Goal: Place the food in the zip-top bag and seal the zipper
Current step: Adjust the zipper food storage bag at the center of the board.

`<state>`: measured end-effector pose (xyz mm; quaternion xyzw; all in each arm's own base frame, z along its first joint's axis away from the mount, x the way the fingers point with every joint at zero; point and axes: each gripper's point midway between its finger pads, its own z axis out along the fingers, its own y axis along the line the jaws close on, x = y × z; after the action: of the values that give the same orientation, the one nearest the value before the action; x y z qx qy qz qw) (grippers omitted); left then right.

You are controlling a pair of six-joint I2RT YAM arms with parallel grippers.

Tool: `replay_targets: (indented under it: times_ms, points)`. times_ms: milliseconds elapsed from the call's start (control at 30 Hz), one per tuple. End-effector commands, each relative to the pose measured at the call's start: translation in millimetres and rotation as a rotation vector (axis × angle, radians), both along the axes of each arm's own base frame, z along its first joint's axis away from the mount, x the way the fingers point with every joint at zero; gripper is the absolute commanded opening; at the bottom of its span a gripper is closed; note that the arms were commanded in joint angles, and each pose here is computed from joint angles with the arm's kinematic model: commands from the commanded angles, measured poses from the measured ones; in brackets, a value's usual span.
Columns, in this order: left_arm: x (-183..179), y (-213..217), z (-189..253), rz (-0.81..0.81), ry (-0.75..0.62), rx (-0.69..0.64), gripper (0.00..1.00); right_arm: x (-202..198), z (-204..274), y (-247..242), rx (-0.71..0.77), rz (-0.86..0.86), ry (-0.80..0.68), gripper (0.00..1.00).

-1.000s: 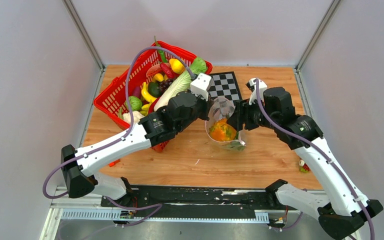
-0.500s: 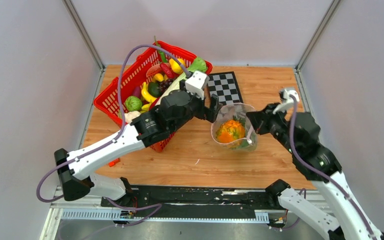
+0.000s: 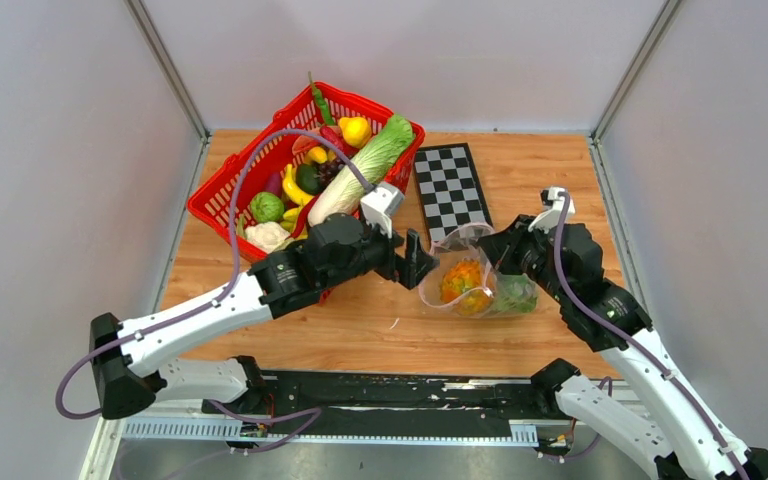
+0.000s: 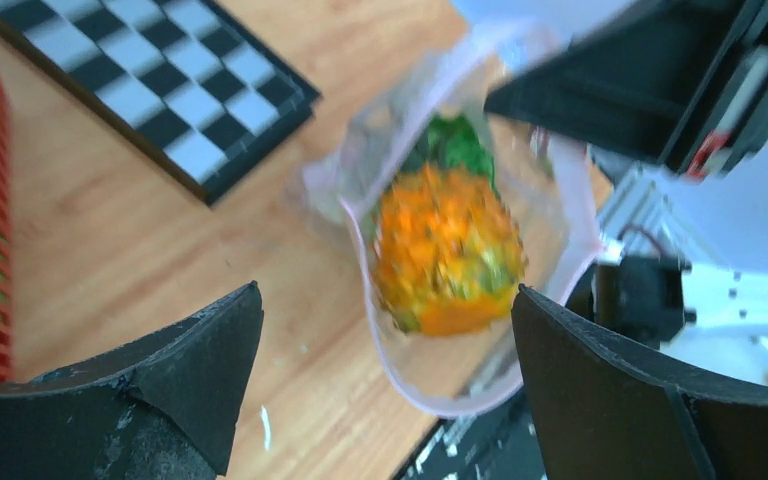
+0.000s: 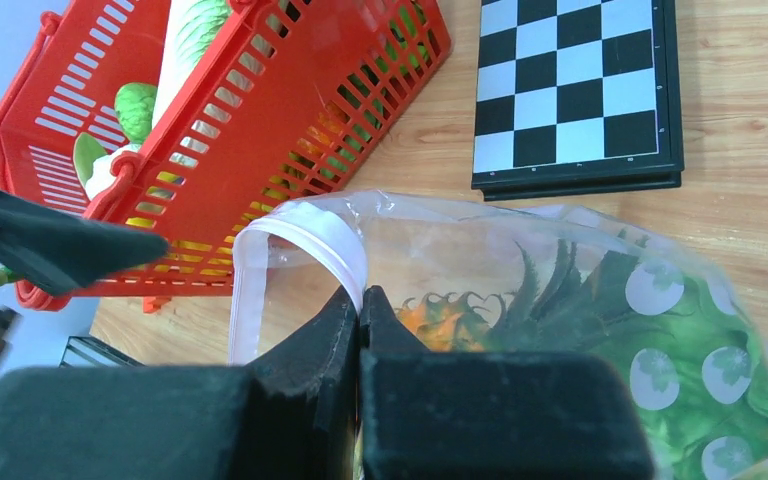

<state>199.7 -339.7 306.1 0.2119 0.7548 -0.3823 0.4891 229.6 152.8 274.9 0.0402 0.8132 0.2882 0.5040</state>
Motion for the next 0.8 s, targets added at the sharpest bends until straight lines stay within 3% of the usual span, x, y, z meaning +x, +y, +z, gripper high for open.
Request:
replay_targets:
  times_ms: [0,367,400,500,533,700,767]
  points:
    - [-29,-14,-11,-0.079,0.088,-0.017,0.98,1,34,3,0.06,0.004,-0.072,0.0]
    - [-6,-35,-73,0.017,0.124,0.058,0.7,-12,42,13,0.085,0.099,-0.104,0.0]
    - [-3,-40,-75,0.01,0.116,0.071,0.63,-14,44,13,0.088,0.103,-0.115,0.0]
    - [9,-47,-64,0.031,0.062,0.065,0.1,-16,55,12,0.116,0.111,-0.185,0.0]
    - [14,-48,-50,0.043,0.024,0.05,0.01,-17,64,13,0.127,0.124,-0.229,0.0]
    - [33,-45,64,0.058,-0.203,0.007,0.0,-43,140,1,0.129,0.183,-0.523,0.0]
    - [36,-43,66,0.05,-0.21,0.06,0.0,-45,140,-11,0.125,0.131,-0.538,0.0]
